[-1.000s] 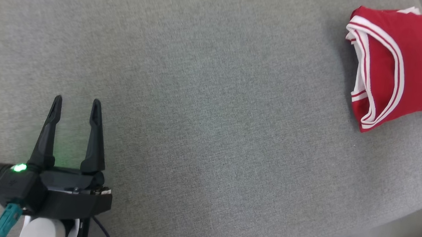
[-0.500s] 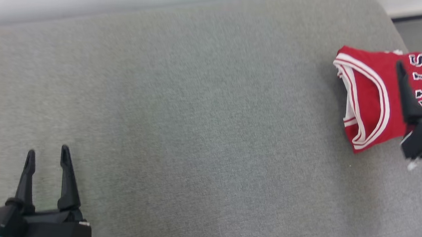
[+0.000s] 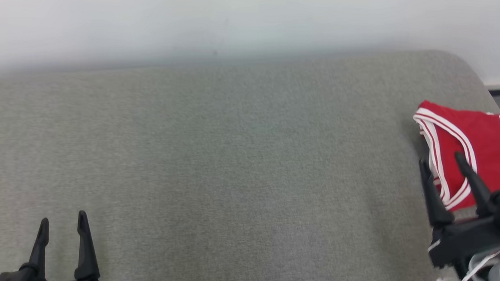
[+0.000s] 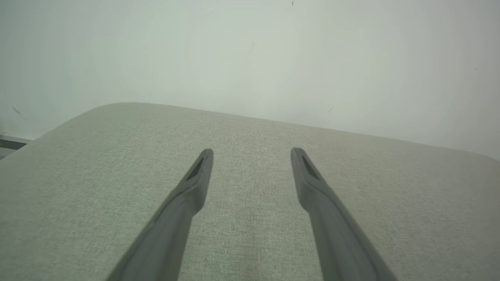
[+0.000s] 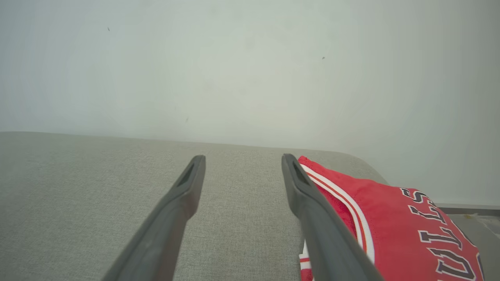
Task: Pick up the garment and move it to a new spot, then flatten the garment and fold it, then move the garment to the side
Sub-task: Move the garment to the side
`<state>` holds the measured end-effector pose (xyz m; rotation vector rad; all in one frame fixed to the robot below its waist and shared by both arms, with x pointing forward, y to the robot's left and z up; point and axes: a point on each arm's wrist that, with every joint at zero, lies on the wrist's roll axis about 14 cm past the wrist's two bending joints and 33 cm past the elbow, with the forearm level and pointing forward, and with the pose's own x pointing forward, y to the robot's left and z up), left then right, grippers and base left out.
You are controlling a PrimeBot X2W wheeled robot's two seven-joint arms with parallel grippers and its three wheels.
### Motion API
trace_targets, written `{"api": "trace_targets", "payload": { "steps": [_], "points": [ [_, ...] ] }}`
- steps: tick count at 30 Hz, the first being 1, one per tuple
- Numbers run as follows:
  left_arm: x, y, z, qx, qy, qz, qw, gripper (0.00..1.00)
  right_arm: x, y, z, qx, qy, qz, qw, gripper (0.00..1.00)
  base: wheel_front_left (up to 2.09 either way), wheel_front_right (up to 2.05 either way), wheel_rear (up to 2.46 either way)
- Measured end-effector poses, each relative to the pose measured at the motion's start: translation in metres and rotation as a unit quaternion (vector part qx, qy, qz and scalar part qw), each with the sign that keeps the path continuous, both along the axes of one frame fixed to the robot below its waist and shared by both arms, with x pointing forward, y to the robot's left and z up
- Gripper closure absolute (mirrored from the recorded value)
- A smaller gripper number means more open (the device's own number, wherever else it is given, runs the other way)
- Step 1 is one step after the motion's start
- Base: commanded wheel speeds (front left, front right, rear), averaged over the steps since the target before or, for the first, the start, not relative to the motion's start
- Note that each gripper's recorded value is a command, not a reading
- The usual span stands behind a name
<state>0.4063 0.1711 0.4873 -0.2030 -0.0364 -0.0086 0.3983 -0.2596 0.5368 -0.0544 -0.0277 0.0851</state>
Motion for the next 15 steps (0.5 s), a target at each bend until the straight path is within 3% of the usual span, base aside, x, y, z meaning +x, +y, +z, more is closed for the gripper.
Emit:
{"api": "trace_targets", "payload": {
  "steps": [15],
  "points": [
    [-0.043,0.015,0.003,0.012,0.004,0.033,0.999,0.00,-0.025,0.048,-0.031,0.042,0.003,0.020,0.999,0.00,0.00,0.00,0.00]
  ]
}}
